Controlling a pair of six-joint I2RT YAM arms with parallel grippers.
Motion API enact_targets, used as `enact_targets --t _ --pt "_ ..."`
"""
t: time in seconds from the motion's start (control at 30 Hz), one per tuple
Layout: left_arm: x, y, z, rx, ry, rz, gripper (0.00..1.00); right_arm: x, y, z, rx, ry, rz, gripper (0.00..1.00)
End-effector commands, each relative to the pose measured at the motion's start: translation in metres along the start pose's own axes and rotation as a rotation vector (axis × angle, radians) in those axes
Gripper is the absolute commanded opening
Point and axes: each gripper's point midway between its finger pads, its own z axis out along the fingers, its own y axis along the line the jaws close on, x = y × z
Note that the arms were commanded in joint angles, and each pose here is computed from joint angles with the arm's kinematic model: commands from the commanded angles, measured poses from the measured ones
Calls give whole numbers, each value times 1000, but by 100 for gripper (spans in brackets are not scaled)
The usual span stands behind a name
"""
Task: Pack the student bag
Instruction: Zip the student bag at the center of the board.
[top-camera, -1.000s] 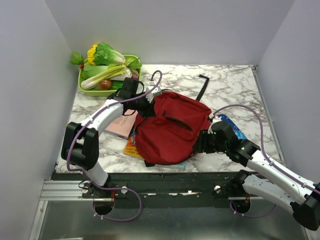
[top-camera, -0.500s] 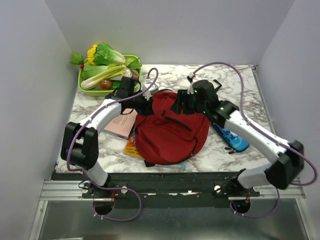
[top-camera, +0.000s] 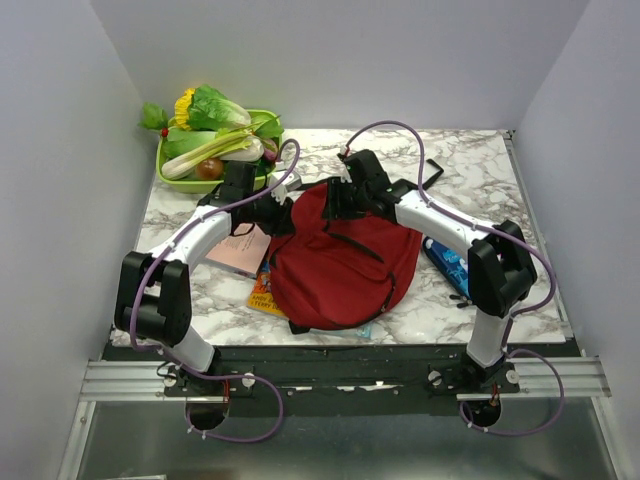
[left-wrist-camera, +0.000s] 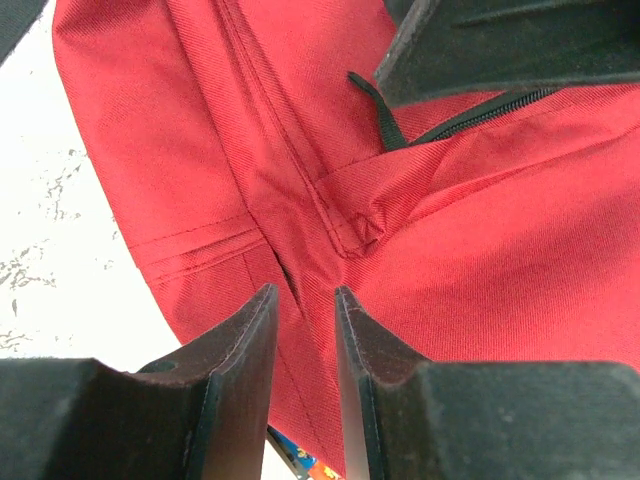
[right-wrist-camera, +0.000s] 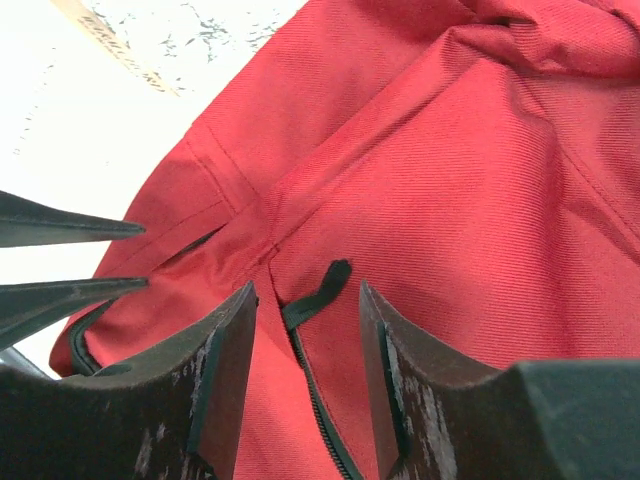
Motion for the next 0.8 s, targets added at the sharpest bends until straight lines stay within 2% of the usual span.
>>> enact_targets --t 0.0,0.33,0.77 --pt "-13 11 -2 -54 -47 29 37 -1 18 -1 -84 12 16 53" --pt "-31 23 10 -59 -81 -18 37 37 11 14 -34 149 56 47" --pt "-17 -4 -5 15 -72 83 37 28 12 35 11 165 57 40"
